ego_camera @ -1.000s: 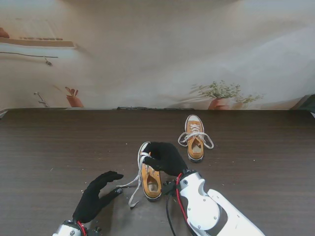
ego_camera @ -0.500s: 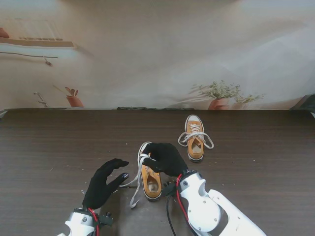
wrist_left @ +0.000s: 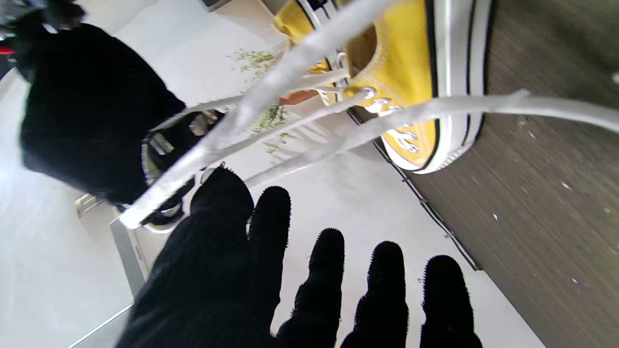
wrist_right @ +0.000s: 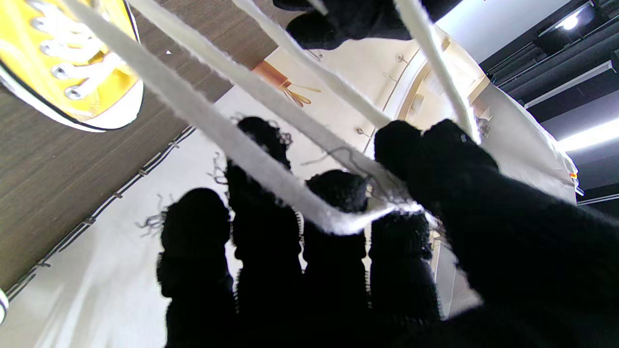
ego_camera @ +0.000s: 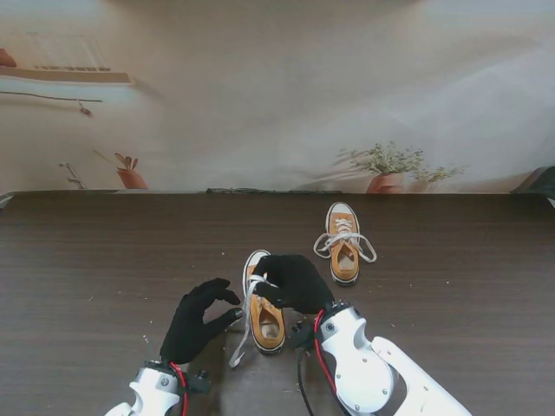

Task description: Tie the shoelaces into a bow on the shoes

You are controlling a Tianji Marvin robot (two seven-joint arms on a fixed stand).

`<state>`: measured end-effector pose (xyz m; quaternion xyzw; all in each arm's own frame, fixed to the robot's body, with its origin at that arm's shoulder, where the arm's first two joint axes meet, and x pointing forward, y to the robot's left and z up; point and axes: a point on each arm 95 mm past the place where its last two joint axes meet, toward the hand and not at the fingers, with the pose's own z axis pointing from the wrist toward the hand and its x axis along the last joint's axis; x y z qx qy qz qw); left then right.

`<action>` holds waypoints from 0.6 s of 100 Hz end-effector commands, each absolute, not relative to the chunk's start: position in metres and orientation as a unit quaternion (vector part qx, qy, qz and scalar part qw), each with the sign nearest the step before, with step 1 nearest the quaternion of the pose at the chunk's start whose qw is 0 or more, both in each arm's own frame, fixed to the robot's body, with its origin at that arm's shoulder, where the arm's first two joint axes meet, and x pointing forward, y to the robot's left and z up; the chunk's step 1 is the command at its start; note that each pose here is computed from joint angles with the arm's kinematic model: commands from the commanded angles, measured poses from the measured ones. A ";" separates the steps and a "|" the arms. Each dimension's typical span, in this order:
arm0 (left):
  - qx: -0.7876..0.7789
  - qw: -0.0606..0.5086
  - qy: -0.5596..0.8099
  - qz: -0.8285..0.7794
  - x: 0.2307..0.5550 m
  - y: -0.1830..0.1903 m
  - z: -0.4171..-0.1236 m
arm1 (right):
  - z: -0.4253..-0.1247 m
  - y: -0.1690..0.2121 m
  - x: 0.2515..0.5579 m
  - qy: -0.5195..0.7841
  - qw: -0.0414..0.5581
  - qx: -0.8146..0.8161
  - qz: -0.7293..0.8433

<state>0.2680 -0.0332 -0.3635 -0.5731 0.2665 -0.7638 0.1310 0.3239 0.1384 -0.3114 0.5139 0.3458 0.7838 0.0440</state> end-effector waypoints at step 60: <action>-0.571 0.090 0.289 -0.763 0.257 -0.048 -0.372 | -0.310 0.143 0.319 0.356 0.034 0.508 0.784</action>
